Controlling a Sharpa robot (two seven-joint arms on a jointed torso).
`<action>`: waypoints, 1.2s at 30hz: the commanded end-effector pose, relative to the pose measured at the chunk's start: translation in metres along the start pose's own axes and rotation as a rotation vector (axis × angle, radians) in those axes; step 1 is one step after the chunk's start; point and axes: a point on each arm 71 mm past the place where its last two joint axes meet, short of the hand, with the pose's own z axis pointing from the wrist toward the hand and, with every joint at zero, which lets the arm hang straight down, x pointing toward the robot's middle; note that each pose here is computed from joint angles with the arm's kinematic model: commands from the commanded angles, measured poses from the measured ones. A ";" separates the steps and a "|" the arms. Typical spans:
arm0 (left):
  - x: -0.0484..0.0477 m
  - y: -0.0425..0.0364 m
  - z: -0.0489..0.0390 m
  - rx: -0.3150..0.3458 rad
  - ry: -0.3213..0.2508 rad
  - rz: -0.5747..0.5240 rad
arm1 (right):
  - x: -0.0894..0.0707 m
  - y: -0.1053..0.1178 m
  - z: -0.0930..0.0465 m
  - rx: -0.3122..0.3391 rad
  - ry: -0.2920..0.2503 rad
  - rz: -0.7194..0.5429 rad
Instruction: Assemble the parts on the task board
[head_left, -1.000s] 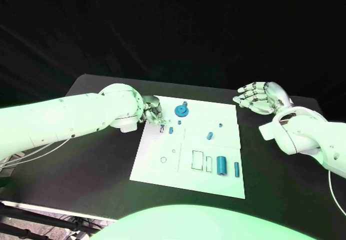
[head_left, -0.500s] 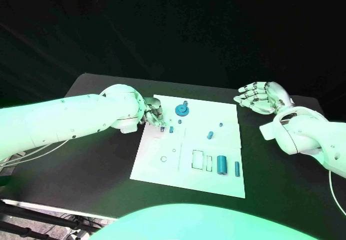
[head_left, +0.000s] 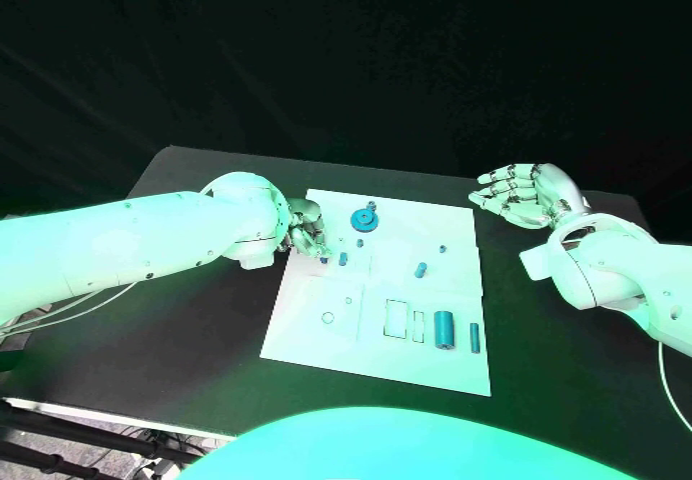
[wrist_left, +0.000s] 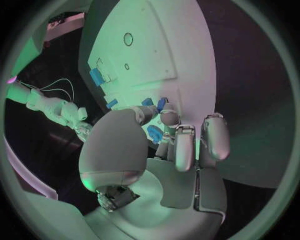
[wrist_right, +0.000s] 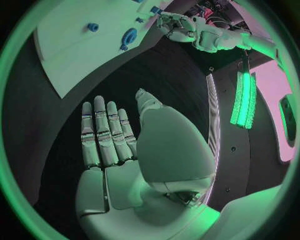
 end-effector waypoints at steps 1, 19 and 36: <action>0.0025 -0.0005 0.0006 0.001 0.017 0.016 | 0.001 0.001 0.000 -0.017 0.009 0.005; 0.0026 0.0011 0.0020 -0.005 0.002 0.024 | 0.001 0.000 -0.001 -0.015 0.008 0.008; 0.0042 0.0009 0.0017 0.000 -0.029 0.005 | 0.001 -0.001 -0.001 -0.013 0.009 0.010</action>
